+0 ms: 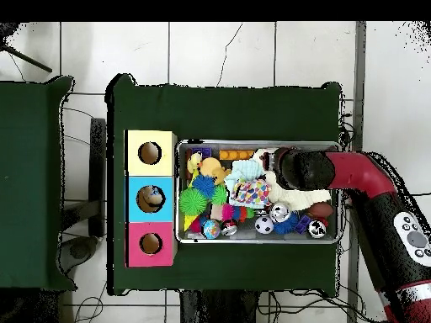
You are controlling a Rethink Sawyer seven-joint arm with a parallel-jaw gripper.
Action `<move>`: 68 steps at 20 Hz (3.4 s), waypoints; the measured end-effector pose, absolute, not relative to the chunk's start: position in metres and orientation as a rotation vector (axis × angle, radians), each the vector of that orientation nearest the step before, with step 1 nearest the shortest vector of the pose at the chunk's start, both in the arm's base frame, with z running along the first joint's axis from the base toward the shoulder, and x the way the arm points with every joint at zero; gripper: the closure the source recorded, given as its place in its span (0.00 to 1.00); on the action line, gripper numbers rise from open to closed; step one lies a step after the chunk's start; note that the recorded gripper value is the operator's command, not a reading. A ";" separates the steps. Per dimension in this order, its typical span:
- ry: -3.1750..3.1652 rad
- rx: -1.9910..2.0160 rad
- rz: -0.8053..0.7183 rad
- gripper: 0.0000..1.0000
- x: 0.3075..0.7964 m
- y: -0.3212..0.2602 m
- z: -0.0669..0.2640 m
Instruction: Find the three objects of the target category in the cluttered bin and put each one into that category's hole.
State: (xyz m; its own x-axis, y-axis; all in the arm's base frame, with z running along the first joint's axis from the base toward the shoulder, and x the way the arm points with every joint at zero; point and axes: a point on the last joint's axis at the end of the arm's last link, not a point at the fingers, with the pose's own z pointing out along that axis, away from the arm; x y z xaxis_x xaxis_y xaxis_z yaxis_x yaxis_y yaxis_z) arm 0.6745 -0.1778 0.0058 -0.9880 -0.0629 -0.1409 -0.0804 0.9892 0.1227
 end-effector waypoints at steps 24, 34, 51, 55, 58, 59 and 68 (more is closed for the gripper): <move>3.072 -0.189 0.210 1.00 0.627 -0.157 -0.011; 3.041 -0.197 0.219 1.00 0.622 -0.154 -0.012; 3.016 -0.355 0.024 1.00 0.602 -0.119 0.119; 3.000 -0.389 -0.015 1.00 0.600 -0.094 0.153; 2.999 -0.418 -0.032 1.00 0.594 -0.072 0.170; 3.000 -0.424 -0.034 1.00 0.592 -0.066 0.173; 3.068 -0.466 0.008 1.00 0.552 -0.009 0.168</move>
